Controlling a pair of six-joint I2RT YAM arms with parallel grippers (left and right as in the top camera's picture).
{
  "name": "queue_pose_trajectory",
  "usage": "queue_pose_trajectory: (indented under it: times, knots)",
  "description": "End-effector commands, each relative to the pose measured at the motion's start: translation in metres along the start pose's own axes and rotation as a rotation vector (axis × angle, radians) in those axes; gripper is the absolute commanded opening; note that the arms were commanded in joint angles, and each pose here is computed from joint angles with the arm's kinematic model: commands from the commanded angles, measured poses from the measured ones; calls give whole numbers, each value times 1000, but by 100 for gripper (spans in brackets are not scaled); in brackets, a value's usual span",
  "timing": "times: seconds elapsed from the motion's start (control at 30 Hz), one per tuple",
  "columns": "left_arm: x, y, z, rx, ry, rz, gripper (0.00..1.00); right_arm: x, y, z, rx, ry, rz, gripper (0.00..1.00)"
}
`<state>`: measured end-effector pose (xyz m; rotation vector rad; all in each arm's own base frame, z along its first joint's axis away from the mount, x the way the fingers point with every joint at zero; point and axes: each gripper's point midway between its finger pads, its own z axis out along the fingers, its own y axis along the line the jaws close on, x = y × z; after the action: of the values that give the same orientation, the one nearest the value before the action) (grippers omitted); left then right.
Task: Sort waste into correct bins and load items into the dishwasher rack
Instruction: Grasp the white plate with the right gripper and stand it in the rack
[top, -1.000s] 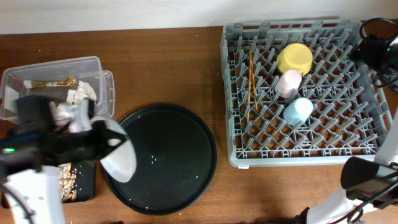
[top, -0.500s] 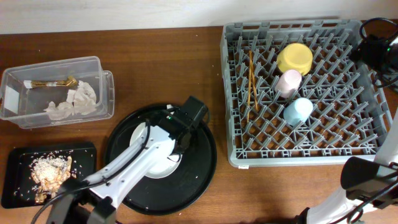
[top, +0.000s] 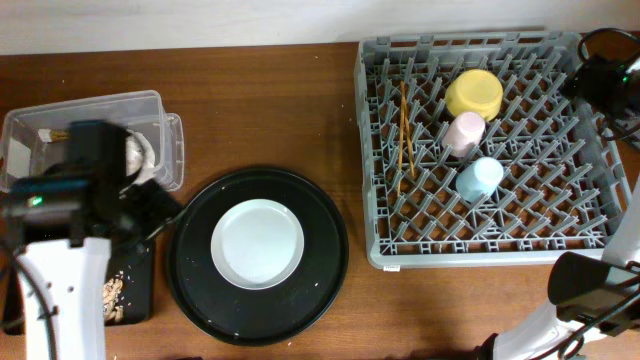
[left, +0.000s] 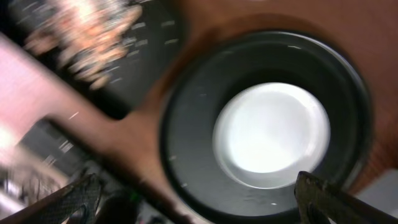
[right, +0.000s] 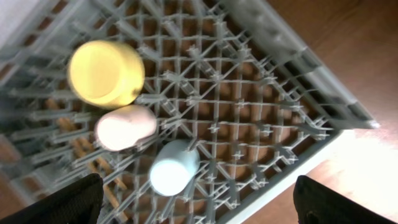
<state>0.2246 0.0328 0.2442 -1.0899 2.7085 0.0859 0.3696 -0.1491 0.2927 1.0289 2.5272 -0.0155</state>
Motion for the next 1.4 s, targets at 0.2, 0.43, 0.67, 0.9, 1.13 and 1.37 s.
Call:
queue_pose_trajectory:
  times: [0.2, 0.43, 0.67, 0.9, 1.13, 1.37]
  knots:
    - [-34, 50, -5, -82, -102, -199, 99, 199, 171, -37, -496, 475, -624, 90]
    - [-43, 108, -3, -149, -83, -464, 99, 414, 261, -8, -558, 530, -1220, 88]
    - [-43, 108, -3, -149, -83, -464, 99, 425, 275, 56, -279, 376, -1072, 89]
    - [-43, 108, -3, -149, -83, -464, 99, 477, 248, 150, -83, 581, -1094, 59]
    - [-43, 108, -3, -149, -83, -464, 99, 486, 238, 169, -74, 653, -1066, 26]
    - [-43, 108, -3, -149, -83, -464, 99, 407, 261, 124, -150, 668, -975, 4]
